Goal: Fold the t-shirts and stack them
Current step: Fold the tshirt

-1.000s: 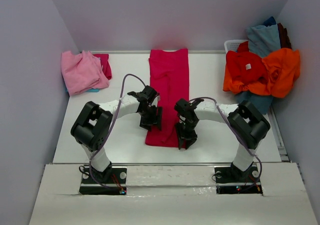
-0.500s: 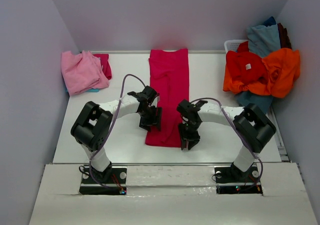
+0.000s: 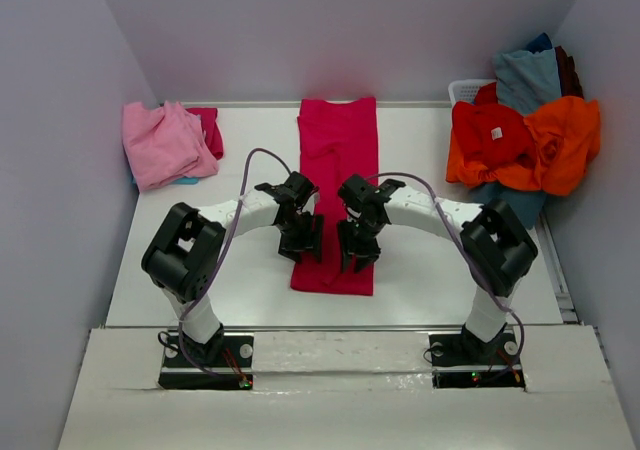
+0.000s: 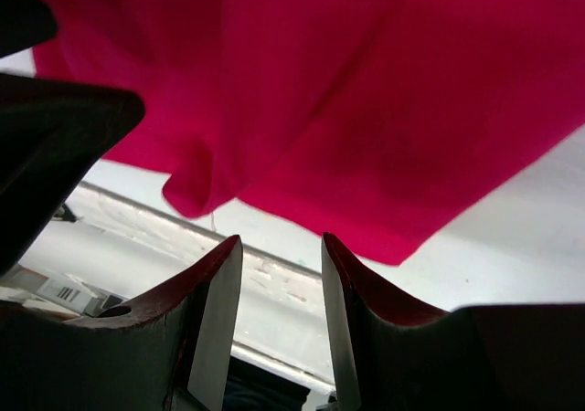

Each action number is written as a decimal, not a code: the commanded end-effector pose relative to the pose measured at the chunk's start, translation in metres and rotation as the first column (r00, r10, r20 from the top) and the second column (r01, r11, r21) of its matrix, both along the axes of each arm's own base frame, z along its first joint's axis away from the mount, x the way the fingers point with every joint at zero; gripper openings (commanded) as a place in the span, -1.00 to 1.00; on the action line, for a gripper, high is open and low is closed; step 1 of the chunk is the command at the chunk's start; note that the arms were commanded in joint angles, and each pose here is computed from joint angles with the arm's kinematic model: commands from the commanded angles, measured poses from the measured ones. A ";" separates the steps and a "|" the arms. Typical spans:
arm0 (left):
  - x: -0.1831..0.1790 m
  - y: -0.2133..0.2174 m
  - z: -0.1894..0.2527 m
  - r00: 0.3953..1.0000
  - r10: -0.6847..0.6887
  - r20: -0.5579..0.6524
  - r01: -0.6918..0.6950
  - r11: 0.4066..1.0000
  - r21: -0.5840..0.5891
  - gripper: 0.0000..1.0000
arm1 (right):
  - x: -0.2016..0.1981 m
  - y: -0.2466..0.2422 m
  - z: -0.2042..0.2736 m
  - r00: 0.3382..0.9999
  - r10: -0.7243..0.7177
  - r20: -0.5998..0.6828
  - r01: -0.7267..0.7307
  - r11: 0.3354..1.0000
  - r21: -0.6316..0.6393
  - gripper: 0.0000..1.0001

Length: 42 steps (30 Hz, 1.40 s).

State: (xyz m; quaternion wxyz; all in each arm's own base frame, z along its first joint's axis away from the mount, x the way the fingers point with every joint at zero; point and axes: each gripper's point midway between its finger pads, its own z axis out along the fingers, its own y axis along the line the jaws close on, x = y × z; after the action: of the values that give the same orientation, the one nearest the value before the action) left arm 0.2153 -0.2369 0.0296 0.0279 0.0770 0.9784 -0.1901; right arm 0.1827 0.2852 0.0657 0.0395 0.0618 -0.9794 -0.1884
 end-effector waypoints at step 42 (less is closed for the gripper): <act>0.025 0.011 0.042 0.986 -0.069 0.155 0.057 0.995 0.078 0.28 | -0.020 -0.023 -0.030 0.998 -0.036 -0.061 0.028 0.993 -0.117 -0.07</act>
State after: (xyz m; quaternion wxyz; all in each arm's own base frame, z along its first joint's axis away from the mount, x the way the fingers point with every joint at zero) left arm 0.2253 -0.2292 0.0394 0.0451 0.1001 0.9808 -0.1613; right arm 0.1420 0.2553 0.0220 0.1074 0.0232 -0.9825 -0.1502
